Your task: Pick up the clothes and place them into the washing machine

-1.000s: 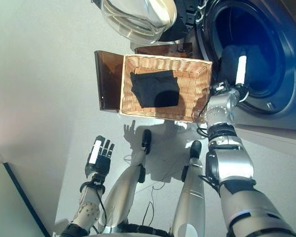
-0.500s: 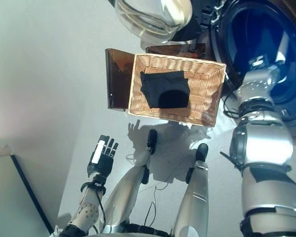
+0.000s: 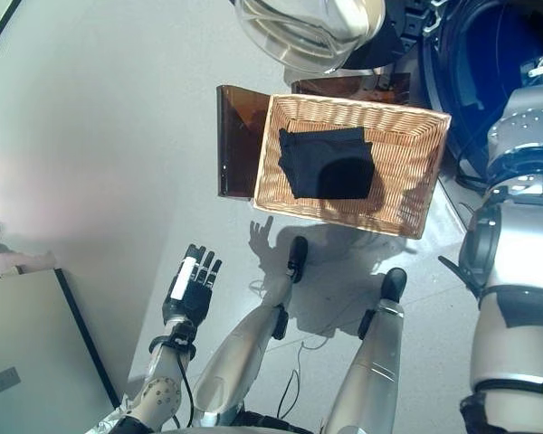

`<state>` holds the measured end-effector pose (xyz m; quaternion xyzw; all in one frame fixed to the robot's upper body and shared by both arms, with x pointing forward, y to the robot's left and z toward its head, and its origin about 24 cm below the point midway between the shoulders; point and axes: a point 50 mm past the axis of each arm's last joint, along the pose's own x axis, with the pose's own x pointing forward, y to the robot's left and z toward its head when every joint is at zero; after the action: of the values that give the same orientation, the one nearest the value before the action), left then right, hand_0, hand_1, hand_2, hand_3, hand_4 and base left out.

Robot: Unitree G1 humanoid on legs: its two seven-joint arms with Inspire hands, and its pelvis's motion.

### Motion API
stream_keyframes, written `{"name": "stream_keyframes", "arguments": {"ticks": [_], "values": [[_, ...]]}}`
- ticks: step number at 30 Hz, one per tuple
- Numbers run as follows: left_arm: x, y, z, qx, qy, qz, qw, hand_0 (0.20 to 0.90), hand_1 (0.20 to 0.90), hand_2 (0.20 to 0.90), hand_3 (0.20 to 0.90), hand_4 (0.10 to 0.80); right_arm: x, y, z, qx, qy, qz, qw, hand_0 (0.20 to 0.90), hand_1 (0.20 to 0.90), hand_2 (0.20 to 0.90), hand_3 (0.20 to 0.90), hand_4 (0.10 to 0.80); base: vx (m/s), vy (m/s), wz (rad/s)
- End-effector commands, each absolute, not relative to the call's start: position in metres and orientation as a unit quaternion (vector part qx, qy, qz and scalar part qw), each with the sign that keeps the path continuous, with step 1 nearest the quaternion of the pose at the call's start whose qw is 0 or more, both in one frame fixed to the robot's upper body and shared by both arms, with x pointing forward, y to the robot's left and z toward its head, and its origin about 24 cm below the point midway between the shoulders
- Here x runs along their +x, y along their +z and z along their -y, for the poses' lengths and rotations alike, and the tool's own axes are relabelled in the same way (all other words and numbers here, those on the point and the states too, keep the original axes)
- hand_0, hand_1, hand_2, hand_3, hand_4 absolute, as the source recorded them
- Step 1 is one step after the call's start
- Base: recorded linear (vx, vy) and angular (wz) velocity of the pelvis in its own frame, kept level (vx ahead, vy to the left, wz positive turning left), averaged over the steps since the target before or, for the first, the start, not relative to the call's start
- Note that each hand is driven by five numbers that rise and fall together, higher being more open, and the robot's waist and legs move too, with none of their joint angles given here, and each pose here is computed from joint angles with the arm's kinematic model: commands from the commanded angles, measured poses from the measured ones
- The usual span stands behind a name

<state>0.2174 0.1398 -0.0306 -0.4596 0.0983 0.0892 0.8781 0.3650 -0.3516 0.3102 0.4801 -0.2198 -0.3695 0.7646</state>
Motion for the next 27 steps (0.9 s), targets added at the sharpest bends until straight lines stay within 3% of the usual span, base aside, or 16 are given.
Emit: {"name": "stream_keyframes", "arguments": {"ticks": [1,27], "values": [[0.231,-0.003,-0.14,-0.439,0.048,-0.039,0.896,0.9,0.9,0.9,0.9,0.8,0.314,0.421,0.363,0.403,-0.325,0.405,0.753,0.9,0.9,0.9,0.9,0.8,0.0,0.0,0.0],[0.233,-0.002,-0.15,-0.444,0.069,-0.03,0.893,0.9,0.9,0.9,0.9,0.8,0.346,0.373,0.35,0.43,-0.335,0.332,0.77,0.9,0.9,0.9,0.9,0.8,-0.003,0.001,0.0]]}}
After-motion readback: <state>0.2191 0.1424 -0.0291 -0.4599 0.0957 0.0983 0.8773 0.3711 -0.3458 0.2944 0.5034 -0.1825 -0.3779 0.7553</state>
